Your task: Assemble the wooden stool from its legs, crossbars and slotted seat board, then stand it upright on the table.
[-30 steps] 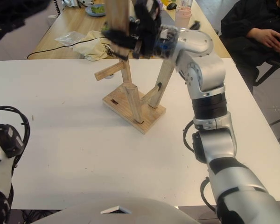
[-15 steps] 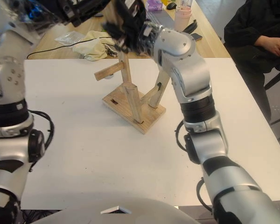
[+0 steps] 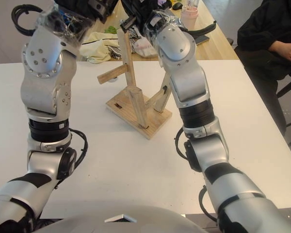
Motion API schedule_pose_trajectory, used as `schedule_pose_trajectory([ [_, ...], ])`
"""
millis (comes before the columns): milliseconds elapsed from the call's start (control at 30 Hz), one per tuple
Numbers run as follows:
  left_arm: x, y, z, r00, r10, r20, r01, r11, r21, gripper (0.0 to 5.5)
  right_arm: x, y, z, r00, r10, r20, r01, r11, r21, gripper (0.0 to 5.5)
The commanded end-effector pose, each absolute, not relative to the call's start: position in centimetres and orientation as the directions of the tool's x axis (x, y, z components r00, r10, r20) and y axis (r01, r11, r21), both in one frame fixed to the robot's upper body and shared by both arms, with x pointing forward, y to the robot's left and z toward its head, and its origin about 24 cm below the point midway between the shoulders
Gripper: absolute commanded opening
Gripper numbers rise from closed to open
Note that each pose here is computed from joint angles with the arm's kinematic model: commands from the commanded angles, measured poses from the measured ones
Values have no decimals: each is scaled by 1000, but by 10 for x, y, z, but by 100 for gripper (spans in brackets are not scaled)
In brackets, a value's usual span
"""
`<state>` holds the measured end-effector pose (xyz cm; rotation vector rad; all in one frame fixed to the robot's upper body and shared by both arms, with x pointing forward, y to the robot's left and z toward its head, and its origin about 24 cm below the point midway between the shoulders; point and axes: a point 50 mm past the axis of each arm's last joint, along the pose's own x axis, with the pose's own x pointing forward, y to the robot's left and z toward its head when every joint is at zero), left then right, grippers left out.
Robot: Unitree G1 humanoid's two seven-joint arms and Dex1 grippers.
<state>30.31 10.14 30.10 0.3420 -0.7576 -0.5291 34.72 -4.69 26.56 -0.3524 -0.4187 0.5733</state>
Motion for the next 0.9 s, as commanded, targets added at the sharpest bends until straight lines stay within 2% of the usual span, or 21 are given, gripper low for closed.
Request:
schedule_pose_trajectory([
  [33, 303, 111, 318, 544, -649, 532, 347, 751, 561, 332, 343, -43, 257, 718, 660, 219, -516, 716, -470, 100],
  [167, 300, 115, 324, 505, -680, 532, 425, 732, 532, 332, 342, -47, 253, 707, 683, 184, -536, 687, -491, 100],
  [333, 302, 120, 318, 503, -702, 504, 572, 708, 414, 261, 342, -50, 255, 705, 682, 193, -511, 678, -528, 100],
  [433, 304, 125, 315, 518, -705, 484, 594, 704, 391, 230, 343, -53, 256, 709, 676, 200, -494, 679, -544, 100],
  [633, 308, 132, 320, 518, -699, 493, 591, 709, 385, 223, 342, -54, 257, 698, 687, 201, -459, 645, -612, 100],
  [667, 309, 134, 321, 523, -689, 502, 580, 719, 383, 222, 342, -54, 257, 698, 691, 190, -443, 625, -643, 137],
  [833, 313, 139, 323, 535, -651, 539, 491, 758, 429, 201, 341, -53, 254, 693, 706, 147, -411, 554, -724, 215],
  [900, 313, 149, 332, 539, -600, 591, 424, 799, 426, 201, 340, -53, 255, 687, 712, 143, -423, 553, -718, 257],
])
